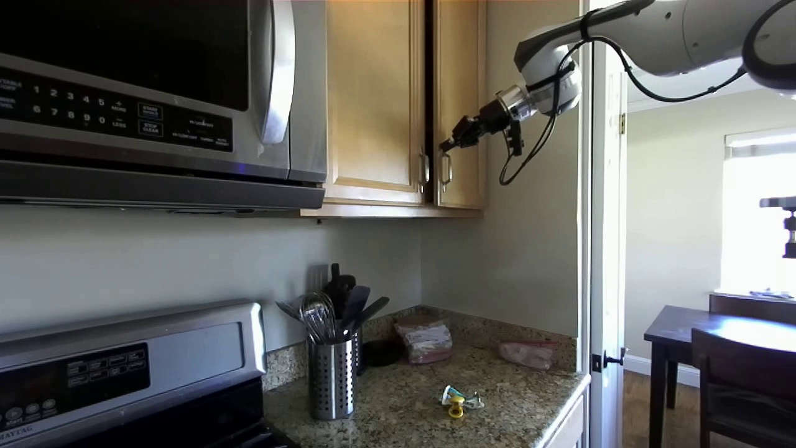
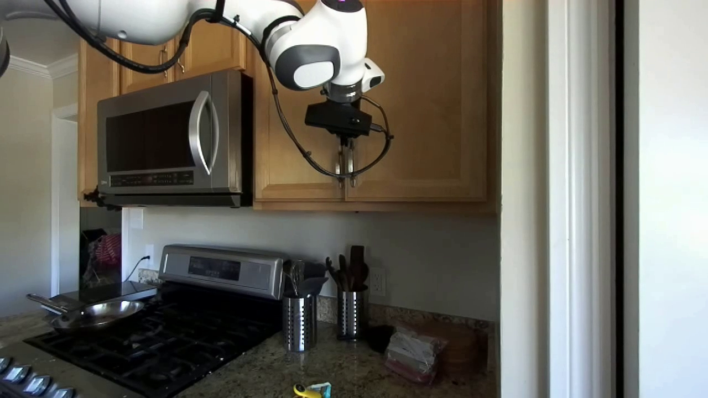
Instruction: Open the cupboard, take an object from it and place it on the counter then close the cupboard
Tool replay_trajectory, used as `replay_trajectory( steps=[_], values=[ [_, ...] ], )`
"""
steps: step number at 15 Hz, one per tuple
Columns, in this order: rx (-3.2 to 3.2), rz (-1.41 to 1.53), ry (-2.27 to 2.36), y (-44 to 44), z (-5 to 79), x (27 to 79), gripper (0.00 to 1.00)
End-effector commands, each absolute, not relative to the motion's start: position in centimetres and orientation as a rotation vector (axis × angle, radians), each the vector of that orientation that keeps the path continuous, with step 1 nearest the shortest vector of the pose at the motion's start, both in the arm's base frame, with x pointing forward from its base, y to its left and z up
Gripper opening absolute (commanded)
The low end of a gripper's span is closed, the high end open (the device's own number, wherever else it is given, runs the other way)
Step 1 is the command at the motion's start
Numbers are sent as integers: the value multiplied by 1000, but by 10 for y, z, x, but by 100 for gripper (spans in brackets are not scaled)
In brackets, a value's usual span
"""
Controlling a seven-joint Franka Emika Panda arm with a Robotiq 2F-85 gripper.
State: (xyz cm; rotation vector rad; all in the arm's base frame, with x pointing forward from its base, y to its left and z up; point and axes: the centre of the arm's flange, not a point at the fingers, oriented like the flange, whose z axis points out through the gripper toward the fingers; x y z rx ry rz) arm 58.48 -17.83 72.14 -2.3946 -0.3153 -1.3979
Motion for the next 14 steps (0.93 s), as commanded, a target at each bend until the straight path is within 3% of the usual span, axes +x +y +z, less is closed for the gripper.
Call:
replay_trajectory(
  steps=[1, 5, 6, 8, 14],
  values=[
    [-2348, -1468, -325, -182, 723, 597, 7],
    [-2389, -1472, -316, -207, 728, 579, 6],
    [-2416, -1453, -310, -215, 730, 572, 31],
    [-2486, -1434, -279, -233, 733, 558, 36],
    [-2764, -1084, -234, -251, 735, 506, 75]
  ],
)
